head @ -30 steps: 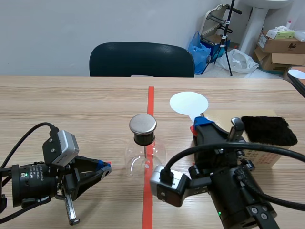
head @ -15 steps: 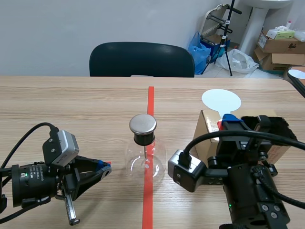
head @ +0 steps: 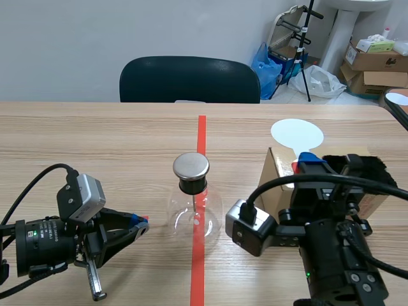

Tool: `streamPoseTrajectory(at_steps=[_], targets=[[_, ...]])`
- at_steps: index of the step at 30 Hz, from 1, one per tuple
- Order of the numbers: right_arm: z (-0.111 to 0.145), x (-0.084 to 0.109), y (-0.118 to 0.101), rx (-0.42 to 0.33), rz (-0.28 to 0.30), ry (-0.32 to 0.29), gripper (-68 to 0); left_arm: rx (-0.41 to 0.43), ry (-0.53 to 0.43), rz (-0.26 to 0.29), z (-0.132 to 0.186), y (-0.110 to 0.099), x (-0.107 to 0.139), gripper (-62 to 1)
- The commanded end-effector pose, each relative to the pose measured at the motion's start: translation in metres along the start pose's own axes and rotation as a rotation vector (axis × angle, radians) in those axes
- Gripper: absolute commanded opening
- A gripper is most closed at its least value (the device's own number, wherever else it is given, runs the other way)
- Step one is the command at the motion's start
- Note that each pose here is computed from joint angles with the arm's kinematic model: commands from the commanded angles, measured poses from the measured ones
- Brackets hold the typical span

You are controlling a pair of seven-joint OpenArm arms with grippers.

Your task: Do the electroscope experiment

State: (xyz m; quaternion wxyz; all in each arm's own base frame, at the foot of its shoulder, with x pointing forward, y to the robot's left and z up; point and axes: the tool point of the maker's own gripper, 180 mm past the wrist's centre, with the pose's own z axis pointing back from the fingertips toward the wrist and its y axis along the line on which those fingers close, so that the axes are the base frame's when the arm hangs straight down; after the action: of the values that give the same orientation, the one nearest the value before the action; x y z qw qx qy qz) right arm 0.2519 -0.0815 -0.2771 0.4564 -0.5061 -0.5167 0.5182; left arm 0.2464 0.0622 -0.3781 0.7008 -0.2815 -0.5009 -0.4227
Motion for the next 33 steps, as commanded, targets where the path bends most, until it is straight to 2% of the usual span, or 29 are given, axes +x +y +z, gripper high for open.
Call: streamPoseTrajectory(at_steps=[1, 5, 22, 33], targets=[[-0.004, 0.000, -0.008, -0.030, 0.002, -0.015, -66.5, 0.007, -0.052, -0.013, -0.002, 0.005, 0.015, -57.7], [-0.004, 0.012, -0.008, -0.030, 0.003, -0.083, -66.5, 0.007, -0.052, -0.013, -0.002, 0.005, 0.015, -57.7], [0.013, 0.074, -0.007, -0.030, 0.008, -0.439, -66.5, 0.007, -0.052, -0.013, -0.002, 0.005, 0.015, -57.7], [0.023, 0.094, -0.007, -0.029, 0.010, -0.563, -66.5, 0.007, -0.052, -0.013, -0.002, 0.005, 0.015, -57.7]])
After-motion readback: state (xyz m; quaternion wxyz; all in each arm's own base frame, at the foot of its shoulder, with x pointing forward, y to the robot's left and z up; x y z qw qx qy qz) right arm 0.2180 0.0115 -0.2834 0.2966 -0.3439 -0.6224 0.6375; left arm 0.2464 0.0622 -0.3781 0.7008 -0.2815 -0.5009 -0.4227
